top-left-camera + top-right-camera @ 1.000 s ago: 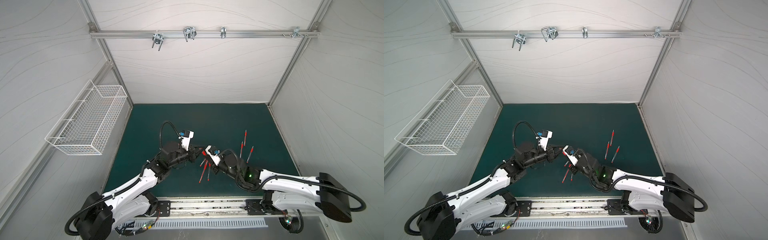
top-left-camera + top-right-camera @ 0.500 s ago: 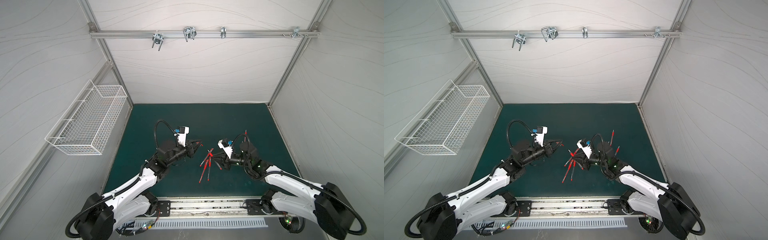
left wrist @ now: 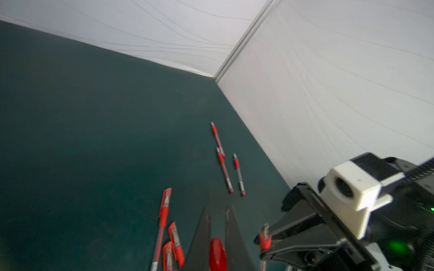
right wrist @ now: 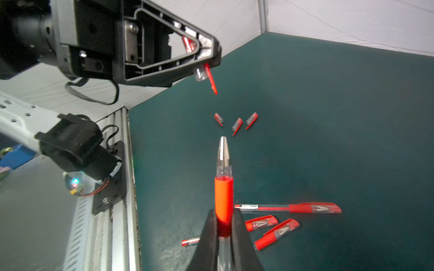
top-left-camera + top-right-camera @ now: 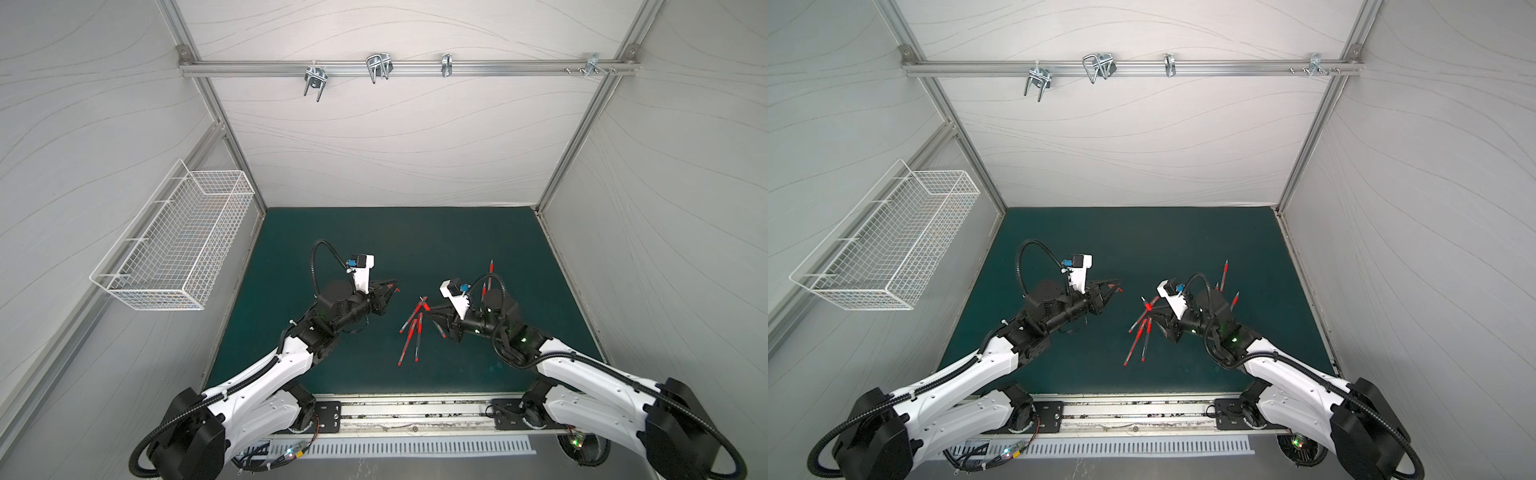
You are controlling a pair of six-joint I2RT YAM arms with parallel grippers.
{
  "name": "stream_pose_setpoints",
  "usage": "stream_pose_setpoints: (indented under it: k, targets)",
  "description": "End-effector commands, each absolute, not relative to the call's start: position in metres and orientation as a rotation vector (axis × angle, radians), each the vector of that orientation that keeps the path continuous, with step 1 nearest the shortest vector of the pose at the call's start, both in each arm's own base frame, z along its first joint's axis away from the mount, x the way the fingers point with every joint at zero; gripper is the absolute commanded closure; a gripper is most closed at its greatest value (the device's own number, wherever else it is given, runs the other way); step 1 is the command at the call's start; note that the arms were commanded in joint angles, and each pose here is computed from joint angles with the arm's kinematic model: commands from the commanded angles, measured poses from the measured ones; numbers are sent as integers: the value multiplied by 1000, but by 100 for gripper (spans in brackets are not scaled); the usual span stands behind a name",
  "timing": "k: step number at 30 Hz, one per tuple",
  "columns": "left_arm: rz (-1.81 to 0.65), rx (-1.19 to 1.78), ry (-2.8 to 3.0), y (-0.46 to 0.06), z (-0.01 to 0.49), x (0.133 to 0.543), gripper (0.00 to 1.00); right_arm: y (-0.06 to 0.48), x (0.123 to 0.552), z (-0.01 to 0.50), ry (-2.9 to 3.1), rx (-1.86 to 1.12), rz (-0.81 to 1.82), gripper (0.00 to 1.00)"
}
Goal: Remove pen caps from pens
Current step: Place the pen at the middle-right of the table, then place the pen cap at the center of the table.
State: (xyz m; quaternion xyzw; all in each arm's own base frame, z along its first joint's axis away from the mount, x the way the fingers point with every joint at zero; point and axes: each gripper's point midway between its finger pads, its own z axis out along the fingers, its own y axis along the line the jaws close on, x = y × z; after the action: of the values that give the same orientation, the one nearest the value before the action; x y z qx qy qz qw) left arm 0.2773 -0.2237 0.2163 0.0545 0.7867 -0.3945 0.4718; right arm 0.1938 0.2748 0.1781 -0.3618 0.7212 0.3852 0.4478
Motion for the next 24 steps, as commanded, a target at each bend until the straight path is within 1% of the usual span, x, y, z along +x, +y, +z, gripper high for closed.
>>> stream_pose_setpoints:
  k: [1,4,6,12,19,24]
  targets:
    - [-740,-11,1936,-191,220,298,100,253,222,181,1841,-720,770,100]
    - [-584,-108,2010,-171,202,308,100,223,250,172,1936,-525,591,100]
    - [-507,-136,2065,-165,192,313,100,204,264,162,2012,-406,520,100]
    - [-369,-185,2217,-157,155,328,100,161,291,130,2200,-155,335,100]
    - [-311,-231,2399,-150,111,341,100,124,303,97,2348,84,312,100]
    - [-289,-231,2484,-150,92,345,100,123,307,81,2416,126,342,100]
